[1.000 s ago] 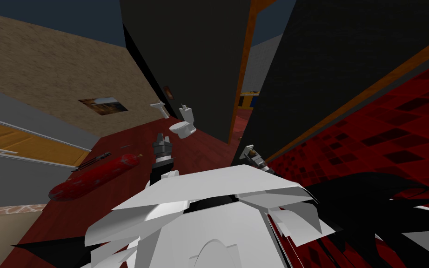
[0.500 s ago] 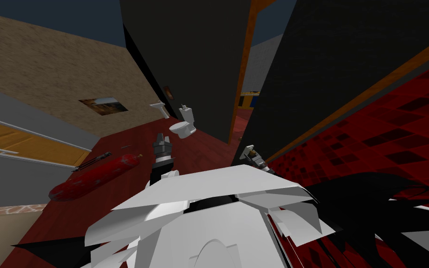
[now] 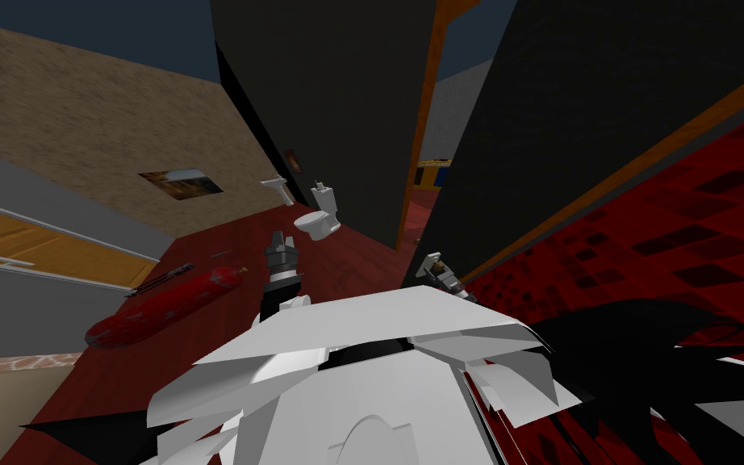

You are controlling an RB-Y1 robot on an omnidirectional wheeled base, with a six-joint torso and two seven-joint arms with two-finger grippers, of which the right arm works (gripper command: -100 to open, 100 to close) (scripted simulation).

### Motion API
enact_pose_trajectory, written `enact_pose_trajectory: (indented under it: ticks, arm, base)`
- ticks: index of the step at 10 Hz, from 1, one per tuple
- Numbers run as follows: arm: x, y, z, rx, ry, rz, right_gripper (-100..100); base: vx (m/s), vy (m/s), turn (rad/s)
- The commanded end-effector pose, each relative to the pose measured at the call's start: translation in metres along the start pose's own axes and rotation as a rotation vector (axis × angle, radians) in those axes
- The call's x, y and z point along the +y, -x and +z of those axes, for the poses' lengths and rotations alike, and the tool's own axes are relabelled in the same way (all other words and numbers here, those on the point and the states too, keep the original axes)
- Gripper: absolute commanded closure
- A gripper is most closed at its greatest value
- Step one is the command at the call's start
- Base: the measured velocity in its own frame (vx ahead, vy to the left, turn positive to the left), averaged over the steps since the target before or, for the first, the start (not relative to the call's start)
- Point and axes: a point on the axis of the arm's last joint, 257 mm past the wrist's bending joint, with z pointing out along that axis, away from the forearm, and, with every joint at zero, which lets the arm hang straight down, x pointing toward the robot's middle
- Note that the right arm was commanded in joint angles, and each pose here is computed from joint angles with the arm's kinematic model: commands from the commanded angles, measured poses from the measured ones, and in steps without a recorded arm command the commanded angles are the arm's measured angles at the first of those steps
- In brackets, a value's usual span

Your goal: Pull the door open

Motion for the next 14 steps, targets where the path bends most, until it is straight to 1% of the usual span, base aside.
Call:
enact_pose_trajectory:
  ticks: [1, 5, 6, 9, 10, 14]
  arm:
    - [-0.0232, 0.0068, -0.0103, -0.025, -0.026, 0.045, 100]
    - [-0.0232, 0.0068, -0.0103, -0.025, -0.026, 0.045, 100]
    - [-0.0246, 0.0063, -0.0142, -0.023, -0.029, 0.046, 100]
    - [-0.0246, 0.0063, -0.0142, -0.023, -0.029, 0.046, 100]
    - [-0.0261, 0.0058, -0.0182, -0.021, -0.032, 0.046, 100]
    - [-0.0261, 0.0058, -0.0182, -0.021, -0.032, 0.046, 100]
  base:
    - [-0.002, 0.005, 0.018]
    - [0.001, 0.002, -0.001]
    - [0.014, 0.007, 0.010]
    - [0.006, -0.006, 0.001]
    - [-0.001, -0.004, 0.030]
    - [0.009, 0.003, -0.005]
